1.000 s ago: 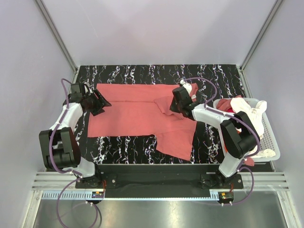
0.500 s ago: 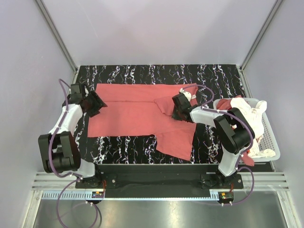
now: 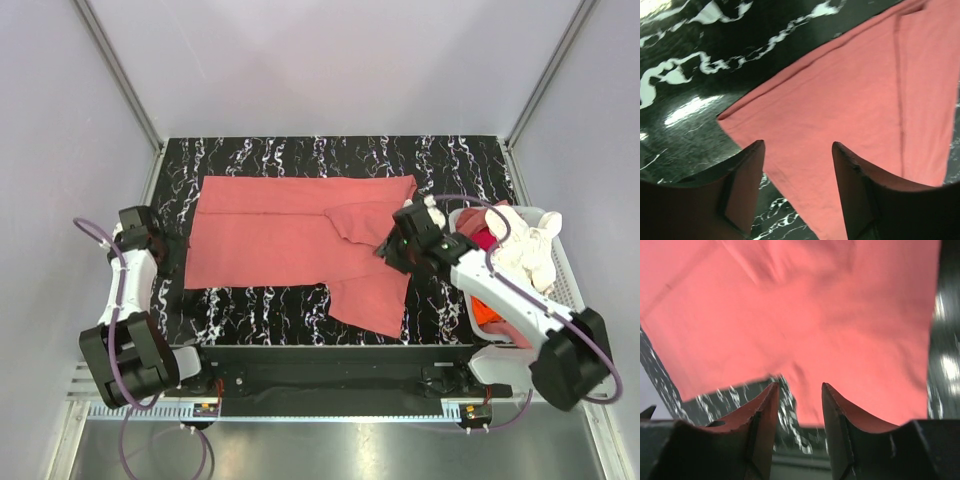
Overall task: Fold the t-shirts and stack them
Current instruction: Fold the tshirt
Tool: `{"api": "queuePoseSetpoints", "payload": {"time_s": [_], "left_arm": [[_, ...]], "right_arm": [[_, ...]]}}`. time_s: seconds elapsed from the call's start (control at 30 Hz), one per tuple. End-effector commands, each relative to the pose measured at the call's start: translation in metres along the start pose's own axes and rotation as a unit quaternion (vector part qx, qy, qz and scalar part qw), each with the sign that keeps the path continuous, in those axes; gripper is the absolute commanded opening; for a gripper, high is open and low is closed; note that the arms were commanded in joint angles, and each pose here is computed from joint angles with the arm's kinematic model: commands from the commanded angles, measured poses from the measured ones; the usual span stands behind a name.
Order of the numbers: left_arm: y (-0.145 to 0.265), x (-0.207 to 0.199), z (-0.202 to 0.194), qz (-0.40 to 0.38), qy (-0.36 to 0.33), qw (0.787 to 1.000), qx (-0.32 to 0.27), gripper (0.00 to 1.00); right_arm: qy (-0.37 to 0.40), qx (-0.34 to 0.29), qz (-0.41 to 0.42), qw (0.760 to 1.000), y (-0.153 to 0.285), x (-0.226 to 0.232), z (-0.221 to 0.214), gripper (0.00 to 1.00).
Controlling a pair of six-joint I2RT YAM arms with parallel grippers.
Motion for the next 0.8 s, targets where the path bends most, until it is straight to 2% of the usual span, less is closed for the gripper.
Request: {"api": "queuePoseSetpoints", "payload": {"time_s": [0.0,0.1,0.3,0.43,0.77], "left_arm": [[-0.009,0.005,-0.006,-0.002,0.021,1.0,0.016,0.63],[-0.02,0.008,-0.016,0.002,0.021,0.998,0.051,0.63],[-0.026,0.022,-0.021,0.016,0.02,0.999,0.034,0.59],[-0.032,0.029,-0.023,0.032,0.018,0.999,0.027,0.59],[-0.047,0.039,-0.031,0.049,0.029,0.998,0.038,0.58]], "right_arm": [[-0.073,0.079,-0.108,0.988,0.011,-0.048,-0.049,0.47],[-0.097,0.09,-0.154,0.979,0.015,-0.069,-0.065,0.44],[-0.124,0.109,-0.209,0.964,0.021,-0.095,-0.083,0.34],[-0.156,0.096,-0.251,0.95,0.023,-0.117,-0.092,0.38],[-0.155,0.104,-0.269,0.945,0.012,-0.125,-0.104,0.4]]}}
Point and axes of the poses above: each gripper's point midway between its finger pads, its own y axis back along the fingers, its own x axis along the line the jaws close on, z = x × y, the point moved 7 cm from there along y, back along the fingers, and after that the axes turned 2 degrees about -y, right-handed, at the moved point
